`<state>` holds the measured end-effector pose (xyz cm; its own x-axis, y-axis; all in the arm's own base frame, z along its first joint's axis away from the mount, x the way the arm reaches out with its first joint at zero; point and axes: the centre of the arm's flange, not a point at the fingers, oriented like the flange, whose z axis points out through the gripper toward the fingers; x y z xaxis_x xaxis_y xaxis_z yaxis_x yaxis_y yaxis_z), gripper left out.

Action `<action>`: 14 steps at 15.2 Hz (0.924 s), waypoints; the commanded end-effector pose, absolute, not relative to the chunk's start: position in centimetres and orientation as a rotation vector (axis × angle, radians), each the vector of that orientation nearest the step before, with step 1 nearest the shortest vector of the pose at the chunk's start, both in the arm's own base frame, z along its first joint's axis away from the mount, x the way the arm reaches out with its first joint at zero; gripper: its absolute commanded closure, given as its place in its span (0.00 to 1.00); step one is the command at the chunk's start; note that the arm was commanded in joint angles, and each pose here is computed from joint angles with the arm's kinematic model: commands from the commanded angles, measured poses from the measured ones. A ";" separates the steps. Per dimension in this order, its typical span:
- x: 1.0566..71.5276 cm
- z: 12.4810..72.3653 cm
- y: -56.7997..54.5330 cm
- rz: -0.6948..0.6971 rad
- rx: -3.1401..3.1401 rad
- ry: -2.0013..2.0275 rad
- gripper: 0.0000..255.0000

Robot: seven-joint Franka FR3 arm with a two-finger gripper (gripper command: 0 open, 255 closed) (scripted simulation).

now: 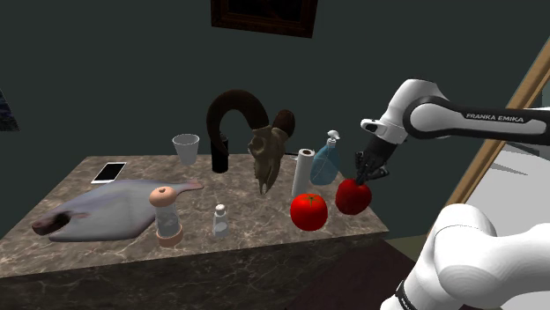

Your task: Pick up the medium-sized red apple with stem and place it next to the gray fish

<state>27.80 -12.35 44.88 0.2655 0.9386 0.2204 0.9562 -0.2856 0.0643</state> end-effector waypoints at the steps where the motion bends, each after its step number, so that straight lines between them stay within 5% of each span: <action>1: 27.7 46.0 -12.3 -0.331 -2.433 -1.826 1.00; 14: 27.7 52.8 -12.3 -0.331 -2.433 -1.826 1.00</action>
<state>27.54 -12.37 52.19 0.2657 0.9386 0.2203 0.9561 -0.2857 0.0643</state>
